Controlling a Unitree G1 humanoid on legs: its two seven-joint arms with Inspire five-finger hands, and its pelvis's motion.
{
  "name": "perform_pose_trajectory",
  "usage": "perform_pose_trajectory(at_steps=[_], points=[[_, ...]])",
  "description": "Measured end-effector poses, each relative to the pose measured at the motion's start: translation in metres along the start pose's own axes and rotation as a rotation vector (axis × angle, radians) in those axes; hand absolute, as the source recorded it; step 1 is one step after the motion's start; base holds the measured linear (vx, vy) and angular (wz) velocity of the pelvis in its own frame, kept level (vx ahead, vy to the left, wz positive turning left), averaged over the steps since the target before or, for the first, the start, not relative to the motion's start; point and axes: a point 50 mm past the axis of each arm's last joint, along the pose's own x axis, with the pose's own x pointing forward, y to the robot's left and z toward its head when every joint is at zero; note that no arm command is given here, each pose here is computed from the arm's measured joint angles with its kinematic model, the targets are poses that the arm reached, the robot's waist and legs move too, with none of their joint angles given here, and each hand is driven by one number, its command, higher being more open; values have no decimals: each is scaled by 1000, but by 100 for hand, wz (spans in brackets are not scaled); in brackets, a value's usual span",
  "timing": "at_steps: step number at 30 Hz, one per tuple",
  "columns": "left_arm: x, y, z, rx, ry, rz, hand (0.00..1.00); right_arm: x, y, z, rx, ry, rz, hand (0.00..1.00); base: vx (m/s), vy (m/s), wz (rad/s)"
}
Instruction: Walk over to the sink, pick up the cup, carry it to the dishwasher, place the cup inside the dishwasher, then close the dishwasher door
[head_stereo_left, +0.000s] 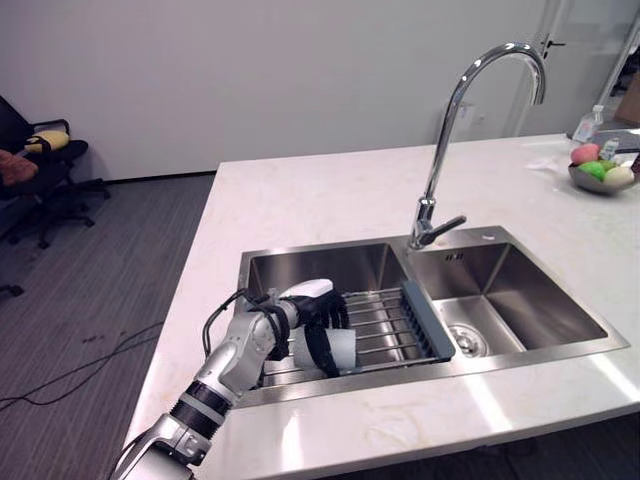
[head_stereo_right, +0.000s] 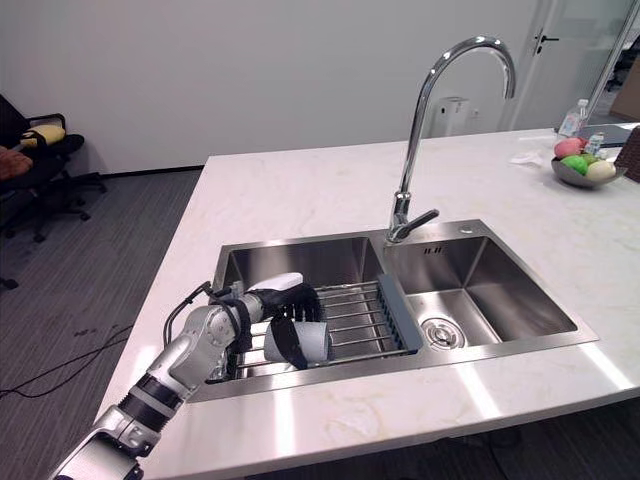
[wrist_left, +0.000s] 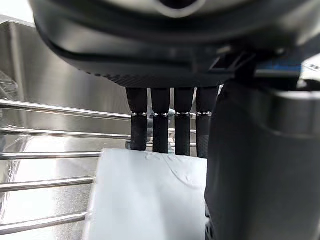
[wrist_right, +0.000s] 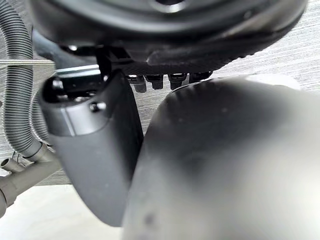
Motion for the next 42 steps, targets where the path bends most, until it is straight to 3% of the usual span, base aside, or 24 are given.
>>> perform_pose_trajectory(at_steps=[14,15,27,42], points=[[1,0,-7,-5,-18,51,0,-1,-1,2,-25,13,10,100,-23,-18,-1],[1,-2,-11,-53,-26,61,100,-1,-2,2,-25,12,9,100,0,0,0],[-15,-3,-42,-302,-22,11,100,-2,-3,5,-22,-16,21,100,0,0,0],[-42,4,-31,-298,-139,100,100,-2,-6,-5,15,-31,20,100,-22,-17,3]])
